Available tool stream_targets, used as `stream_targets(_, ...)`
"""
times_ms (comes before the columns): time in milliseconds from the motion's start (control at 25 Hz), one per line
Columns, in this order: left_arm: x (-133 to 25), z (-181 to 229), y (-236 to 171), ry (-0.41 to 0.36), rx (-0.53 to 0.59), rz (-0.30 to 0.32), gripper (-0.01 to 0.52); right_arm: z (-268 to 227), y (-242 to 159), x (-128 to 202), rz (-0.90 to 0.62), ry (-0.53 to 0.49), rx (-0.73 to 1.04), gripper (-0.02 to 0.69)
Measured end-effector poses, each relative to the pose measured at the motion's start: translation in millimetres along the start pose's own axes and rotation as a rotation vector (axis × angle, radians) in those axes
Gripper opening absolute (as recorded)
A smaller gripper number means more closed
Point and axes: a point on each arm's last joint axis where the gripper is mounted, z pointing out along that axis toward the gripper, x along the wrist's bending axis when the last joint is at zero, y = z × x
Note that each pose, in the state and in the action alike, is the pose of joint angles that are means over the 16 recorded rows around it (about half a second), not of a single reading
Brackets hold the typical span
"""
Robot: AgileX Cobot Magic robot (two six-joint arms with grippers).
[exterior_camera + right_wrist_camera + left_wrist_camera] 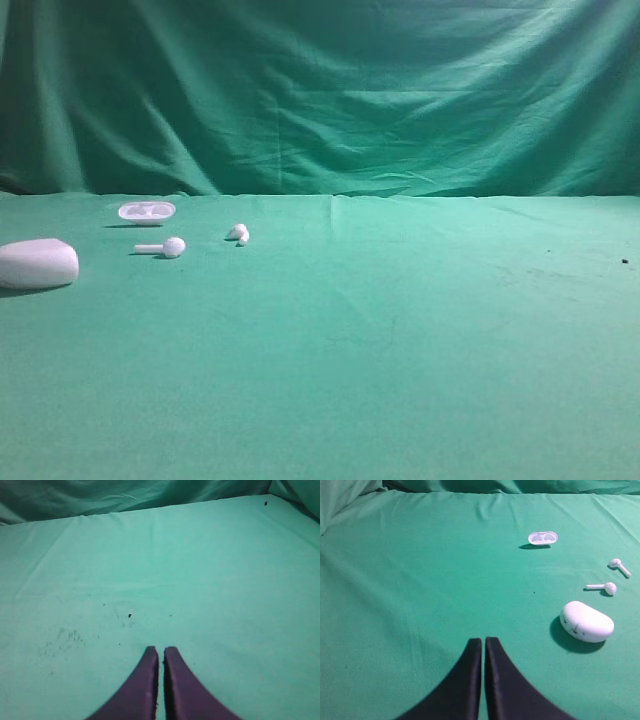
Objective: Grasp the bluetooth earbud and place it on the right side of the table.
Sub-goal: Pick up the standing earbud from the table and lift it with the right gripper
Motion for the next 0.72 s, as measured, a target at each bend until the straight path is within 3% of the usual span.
stream_targets(720,0.0,0.0,0.0,0.0,0.0,0.0,0.0,0.1,1.9,0.5,0.014,0.006,-0.023,0.0)
